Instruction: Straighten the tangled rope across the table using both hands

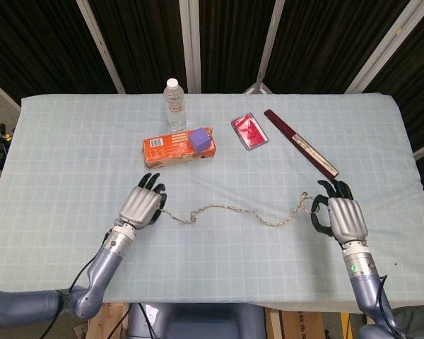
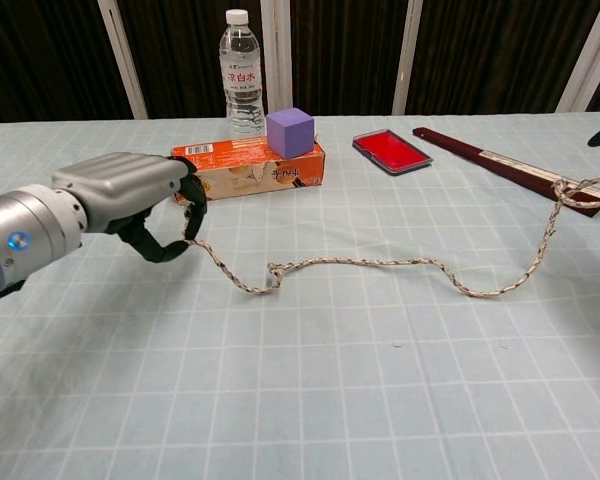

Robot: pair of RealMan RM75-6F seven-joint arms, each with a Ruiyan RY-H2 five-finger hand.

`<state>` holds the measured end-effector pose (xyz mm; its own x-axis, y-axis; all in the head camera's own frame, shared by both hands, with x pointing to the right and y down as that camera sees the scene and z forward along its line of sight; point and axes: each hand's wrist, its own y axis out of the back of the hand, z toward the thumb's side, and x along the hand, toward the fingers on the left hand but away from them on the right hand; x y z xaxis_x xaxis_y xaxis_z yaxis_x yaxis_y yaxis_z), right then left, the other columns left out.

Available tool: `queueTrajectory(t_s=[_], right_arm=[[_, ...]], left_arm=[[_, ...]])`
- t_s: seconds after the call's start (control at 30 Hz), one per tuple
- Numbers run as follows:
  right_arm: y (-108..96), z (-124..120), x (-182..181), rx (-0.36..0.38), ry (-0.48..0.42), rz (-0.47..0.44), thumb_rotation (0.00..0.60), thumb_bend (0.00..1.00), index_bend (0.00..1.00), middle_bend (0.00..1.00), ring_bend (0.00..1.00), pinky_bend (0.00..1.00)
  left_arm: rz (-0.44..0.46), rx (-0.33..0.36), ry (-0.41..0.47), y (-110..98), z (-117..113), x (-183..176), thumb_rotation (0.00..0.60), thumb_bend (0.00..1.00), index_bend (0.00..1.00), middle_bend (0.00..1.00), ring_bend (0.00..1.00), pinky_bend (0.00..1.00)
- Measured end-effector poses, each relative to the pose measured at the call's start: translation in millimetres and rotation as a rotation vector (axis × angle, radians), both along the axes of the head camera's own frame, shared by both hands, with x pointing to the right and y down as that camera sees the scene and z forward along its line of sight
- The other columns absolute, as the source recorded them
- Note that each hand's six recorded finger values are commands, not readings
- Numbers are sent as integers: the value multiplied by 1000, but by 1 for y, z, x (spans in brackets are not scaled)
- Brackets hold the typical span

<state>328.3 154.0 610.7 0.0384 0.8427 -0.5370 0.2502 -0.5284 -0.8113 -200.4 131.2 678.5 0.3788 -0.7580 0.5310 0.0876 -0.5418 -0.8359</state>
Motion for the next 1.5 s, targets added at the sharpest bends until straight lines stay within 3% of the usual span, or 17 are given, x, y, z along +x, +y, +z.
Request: queueTrajectory(t_s=[0.43,0.83,1.1,1.5], right_arm=[[8,-14,25,6,39,13,600,515,720,186,0,0],[10,-11,55,3,122,31,600,515,726,186,0,0],[19,-3,64,-25,141,38,600,515,726,185,0,0],[25,13,72,-58,168,41,600,515,726,185,0,0]], left_arm=[[-108,58,-24,-15,-39,-71,600,579,656,272,63,86],[-236,62,-72,-15,-49,-145,600,578,656,276,63,86],[-260,30,-91,-1,-44,-169,600,579,658,277,63,86],[-253,-42,-87,30,-18,-162,600,580,659,278,63,86]])
